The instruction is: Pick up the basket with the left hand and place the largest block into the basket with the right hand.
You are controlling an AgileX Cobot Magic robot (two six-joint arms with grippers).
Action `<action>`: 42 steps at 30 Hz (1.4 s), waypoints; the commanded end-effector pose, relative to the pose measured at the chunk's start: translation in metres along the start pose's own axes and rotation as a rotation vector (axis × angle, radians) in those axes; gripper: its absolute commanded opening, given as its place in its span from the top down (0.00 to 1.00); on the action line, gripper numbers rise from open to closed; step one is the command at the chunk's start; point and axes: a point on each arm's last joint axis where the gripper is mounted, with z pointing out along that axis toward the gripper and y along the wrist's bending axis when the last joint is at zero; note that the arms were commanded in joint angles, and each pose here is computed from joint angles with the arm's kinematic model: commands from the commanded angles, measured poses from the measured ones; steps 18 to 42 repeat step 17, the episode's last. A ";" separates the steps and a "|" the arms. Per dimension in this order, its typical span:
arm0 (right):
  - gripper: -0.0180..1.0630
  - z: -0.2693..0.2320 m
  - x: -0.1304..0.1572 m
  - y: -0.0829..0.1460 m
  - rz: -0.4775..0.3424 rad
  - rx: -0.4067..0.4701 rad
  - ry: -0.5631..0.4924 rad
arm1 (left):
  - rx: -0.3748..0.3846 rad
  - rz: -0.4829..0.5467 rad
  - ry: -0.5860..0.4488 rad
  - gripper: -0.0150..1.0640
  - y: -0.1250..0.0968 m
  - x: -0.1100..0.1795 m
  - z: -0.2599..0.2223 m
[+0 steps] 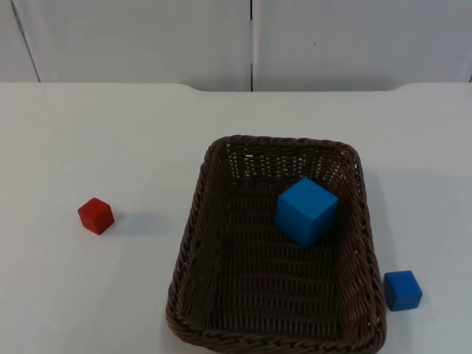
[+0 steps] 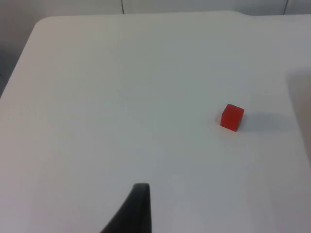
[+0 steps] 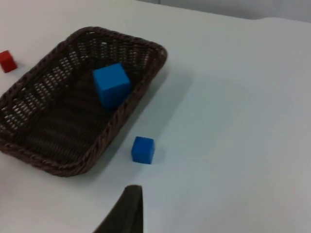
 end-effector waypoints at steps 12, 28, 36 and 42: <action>0.01 0.000 -0.001 0.001 0.086 0.163 -0.011 | -0.005 -0.005 -0.001 0.01 0.000 0.001 0.000; 0.01 0.000 -0.001 0.002 0.107 0.197 -0.011 | -0.005 -0.005 -0.001 0.01 0.000 0.001 0.000; 0.01 0.000 -0.001 0.002 0.107 0.197 -0.011 | -0.005 -0.005 -0.001 0.01 0.000 0.001 0.000; 0.01 0.000 -0.001 0.002 0.107 0.197 -0.011 | -0.005 -0.005 -0.001 0.01 0.000 0.001 0.000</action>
